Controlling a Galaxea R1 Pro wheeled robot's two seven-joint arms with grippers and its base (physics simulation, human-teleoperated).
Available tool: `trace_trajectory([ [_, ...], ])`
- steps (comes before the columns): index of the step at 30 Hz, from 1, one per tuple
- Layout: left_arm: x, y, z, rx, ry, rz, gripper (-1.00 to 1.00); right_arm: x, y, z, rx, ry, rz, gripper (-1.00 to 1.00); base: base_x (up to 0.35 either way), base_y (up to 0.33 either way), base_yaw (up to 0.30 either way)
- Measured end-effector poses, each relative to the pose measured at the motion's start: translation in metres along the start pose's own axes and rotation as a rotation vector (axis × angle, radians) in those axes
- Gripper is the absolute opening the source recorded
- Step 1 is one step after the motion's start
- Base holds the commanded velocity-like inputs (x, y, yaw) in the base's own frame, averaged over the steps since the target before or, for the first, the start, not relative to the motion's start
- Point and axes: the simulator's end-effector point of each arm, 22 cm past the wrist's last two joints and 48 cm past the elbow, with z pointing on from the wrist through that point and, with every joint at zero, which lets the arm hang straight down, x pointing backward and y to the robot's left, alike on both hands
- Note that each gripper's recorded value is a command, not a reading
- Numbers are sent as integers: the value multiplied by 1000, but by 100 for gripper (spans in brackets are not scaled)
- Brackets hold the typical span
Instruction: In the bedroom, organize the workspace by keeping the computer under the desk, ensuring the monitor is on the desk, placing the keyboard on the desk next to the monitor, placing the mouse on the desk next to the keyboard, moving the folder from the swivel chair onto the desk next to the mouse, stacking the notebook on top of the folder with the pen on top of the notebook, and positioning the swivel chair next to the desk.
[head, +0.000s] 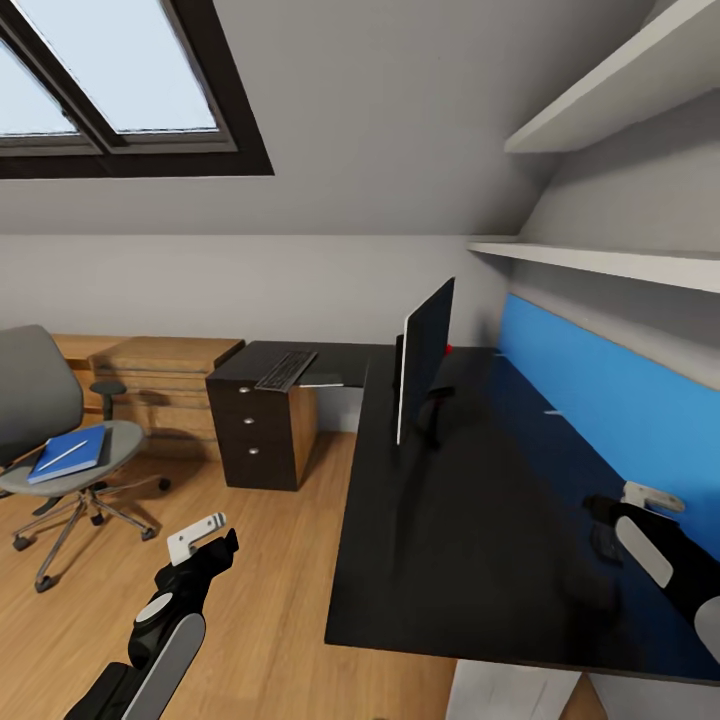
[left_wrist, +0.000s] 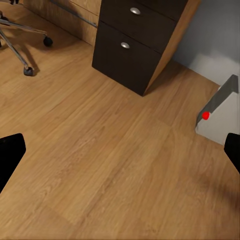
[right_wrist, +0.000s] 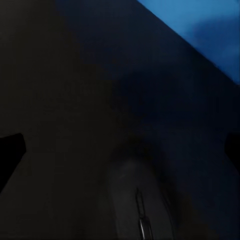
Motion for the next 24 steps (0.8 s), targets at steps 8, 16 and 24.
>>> trace_trajectory([
  [8,0,0,0,0,1,-1,100,5,-15,4,9,11,3,100,4,-4,0],
  [16,-1,-1,0,2,-1,-2,100,3,-22,11,11,29,25,100,0,0,0],
  [24,-8,-5,-4,15,-15,-11,100,5,-25,13,18,42,29,100,0,0,0],
])
